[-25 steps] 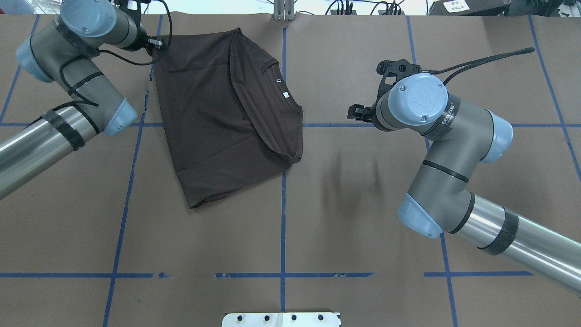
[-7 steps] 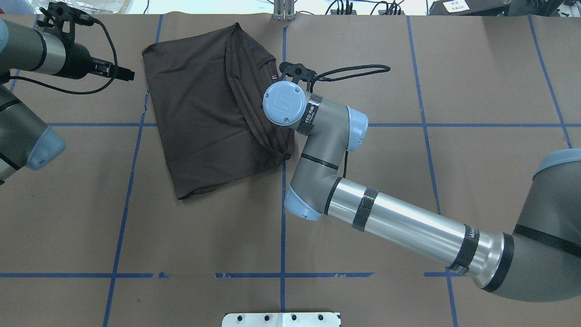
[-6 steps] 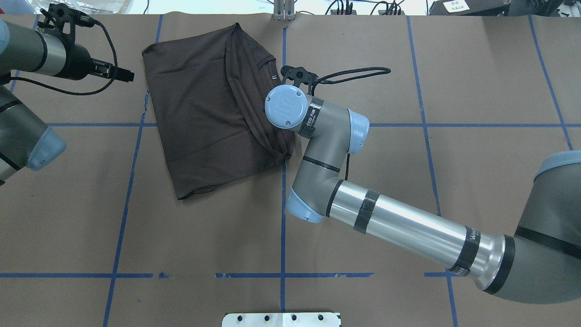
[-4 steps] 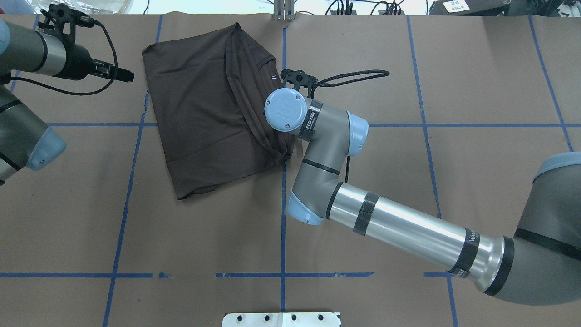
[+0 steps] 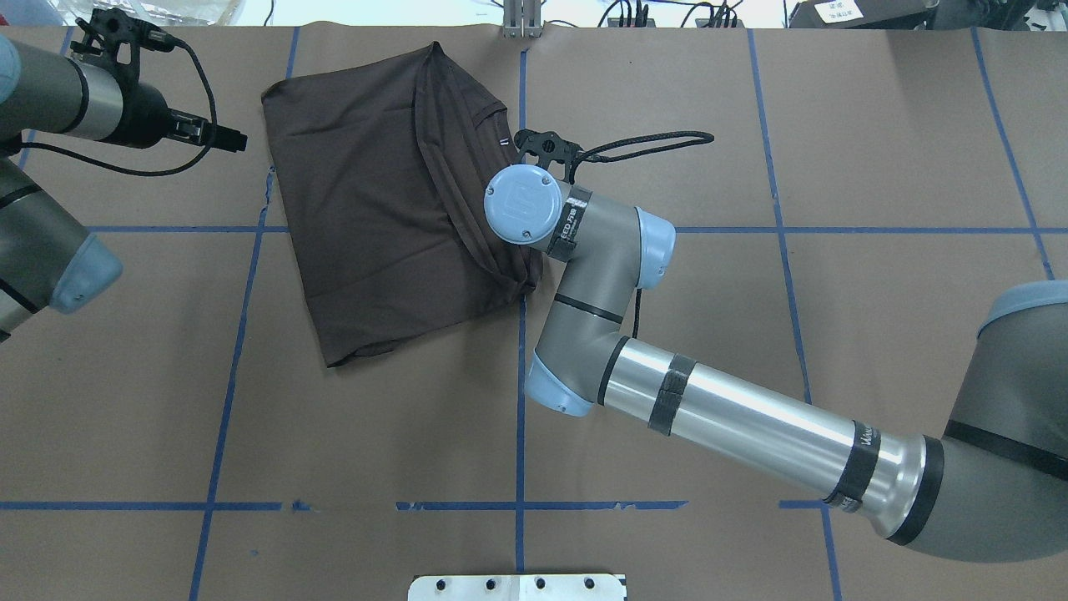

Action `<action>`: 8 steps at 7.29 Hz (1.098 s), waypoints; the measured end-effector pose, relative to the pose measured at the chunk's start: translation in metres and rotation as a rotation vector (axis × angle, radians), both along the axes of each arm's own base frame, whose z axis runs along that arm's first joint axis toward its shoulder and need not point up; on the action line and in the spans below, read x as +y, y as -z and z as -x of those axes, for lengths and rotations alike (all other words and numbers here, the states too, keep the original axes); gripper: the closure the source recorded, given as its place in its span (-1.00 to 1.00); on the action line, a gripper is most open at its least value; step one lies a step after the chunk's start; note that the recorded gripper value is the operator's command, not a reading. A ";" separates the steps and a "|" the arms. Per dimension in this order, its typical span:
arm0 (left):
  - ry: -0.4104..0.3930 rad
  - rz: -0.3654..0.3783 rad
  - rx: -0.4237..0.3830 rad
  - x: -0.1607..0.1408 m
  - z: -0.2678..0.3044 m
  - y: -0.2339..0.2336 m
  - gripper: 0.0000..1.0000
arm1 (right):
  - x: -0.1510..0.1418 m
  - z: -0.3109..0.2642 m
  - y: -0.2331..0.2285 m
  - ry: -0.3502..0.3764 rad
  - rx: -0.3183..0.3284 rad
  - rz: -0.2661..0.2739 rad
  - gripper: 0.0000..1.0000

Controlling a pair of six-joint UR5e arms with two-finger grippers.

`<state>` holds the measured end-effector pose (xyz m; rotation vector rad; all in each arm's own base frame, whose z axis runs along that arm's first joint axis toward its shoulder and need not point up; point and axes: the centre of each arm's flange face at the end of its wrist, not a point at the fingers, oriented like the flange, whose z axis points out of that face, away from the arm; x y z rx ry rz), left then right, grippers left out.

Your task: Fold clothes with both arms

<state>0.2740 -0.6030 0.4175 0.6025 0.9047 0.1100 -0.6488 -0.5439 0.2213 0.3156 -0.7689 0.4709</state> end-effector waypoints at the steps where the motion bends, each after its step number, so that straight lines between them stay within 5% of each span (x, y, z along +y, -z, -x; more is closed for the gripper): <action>1: 0.000 0.000 0.000 0.000 0.000 0.000 -1.00 | -0.001 -0.001 0.002 -0.001 -0.001 -0.002 1.00; 4: -0.003 -0.003 0.009 -0.001 -0.002 0.006 -1.00 | 0.012 -0.024 0.004 0.005 -0.007 -0.003 1.00; 8: -0.015 0.029 0.054 0.014 -0.025 0.019 -1.00 | 0.145 -0.096 -0.067 0.068 -0.030 -0.068 1.00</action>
